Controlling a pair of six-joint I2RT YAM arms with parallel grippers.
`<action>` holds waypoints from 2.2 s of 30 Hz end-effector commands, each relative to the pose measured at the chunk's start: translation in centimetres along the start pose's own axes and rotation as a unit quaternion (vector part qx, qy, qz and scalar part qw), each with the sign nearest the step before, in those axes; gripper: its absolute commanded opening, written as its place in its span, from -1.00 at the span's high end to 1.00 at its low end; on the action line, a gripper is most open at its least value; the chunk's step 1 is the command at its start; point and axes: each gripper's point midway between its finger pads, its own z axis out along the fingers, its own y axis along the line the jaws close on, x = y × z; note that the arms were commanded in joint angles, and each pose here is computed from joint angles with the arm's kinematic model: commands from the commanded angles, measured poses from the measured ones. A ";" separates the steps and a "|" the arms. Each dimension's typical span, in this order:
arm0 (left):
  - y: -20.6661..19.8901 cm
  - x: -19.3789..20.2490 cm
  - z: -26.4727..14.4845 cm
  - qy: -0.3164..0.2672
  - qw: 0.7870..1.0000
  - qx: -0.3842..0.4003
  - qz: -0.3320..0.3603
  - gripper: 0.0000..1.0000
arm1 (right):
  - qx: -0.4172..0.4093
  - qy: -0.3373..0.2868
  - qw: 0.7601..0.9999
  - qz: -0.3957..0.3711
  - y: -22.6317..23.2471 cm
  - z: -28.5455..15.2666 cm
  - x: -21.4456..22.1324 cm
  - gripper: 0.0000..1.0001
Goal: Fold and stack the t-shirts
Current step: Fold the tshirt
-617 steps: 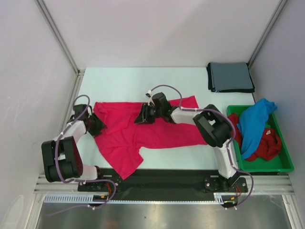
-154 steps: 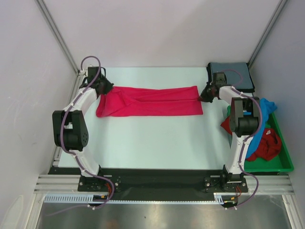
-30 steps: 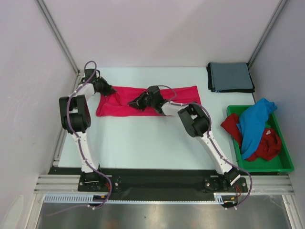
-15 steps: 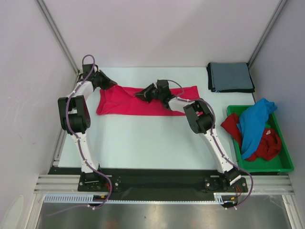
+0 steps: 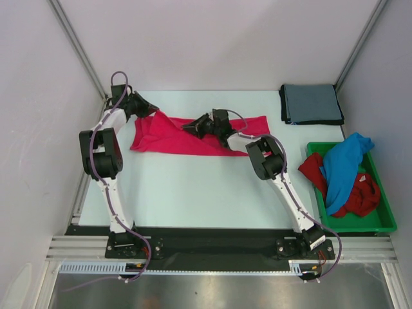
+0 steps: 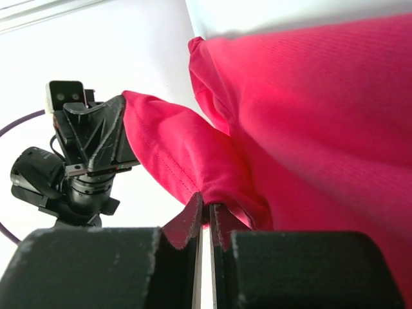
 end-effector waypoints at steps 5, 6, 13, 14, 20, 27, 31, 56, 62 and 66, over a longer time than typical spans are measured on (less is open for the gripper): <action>-3.0 -0.7 -4.1 -0.039 0.999 0.019 0.032 0.99 | -0.040 0.030 0.999 -0.017 2.3 0.2 1.5 0.97; -2.6 -0.4 -4.5 -0.042 0.999 0.012 0.029 0.99 | -0.038 0.034 0.999 -0.015 2.1 0.2 1.7 0.96; 1.2 2.2 -8.0 -0.062 0.997 -0.050 0.019 0.99 | -0.029 0.065 0.997 -0.028 2.2 -0.9 3.0 0.94; 1.5 2.2 -8.4 -0.066 0.996 -0.053 0.018 0.99 | -0.026 0.068 0.997 -0.027 2.0 -1.0 3.3 0.93; 3.6 2.6 -10.2 -0.068 0.995 -0.069 0.000 0.99 | -0.010 0.096 0.995 -0.031 0.8 -1.6 4.6 0.90; 5.4 4.0 -9.9 -0.043 0.995 -0.092 -0.004 0.96 | 0.003 0.117 0.992 -0.038 0.2 -1.7 5.6 0.88; 6.8 4.8 -9.7 -0.034 0.993 -0.109 -0.004 0.96 | 0.019 0.120 0.991 -0.049 -0.2 -2.1 5.9 0.87; 2.2 5.9 -6.3 -0.006 0.998 -0.020 0.057 0.21 | 0.058 0.117 0.944 -0.303 4.0 -3.4 4.9 0.21; 5.9 7.6 -3.2 0.012 0.999 -0.039 0.015 0.25 | 0.020 0.128 0.956 -0.264 2.6 -0.3 5.0 0.40; 9.2 7.5 -3.7 -0.005 0.996 -0.090 0.009 0.25 | 0.032 0.123 0.959 -0.255 0.1 0.2 4.7 0.52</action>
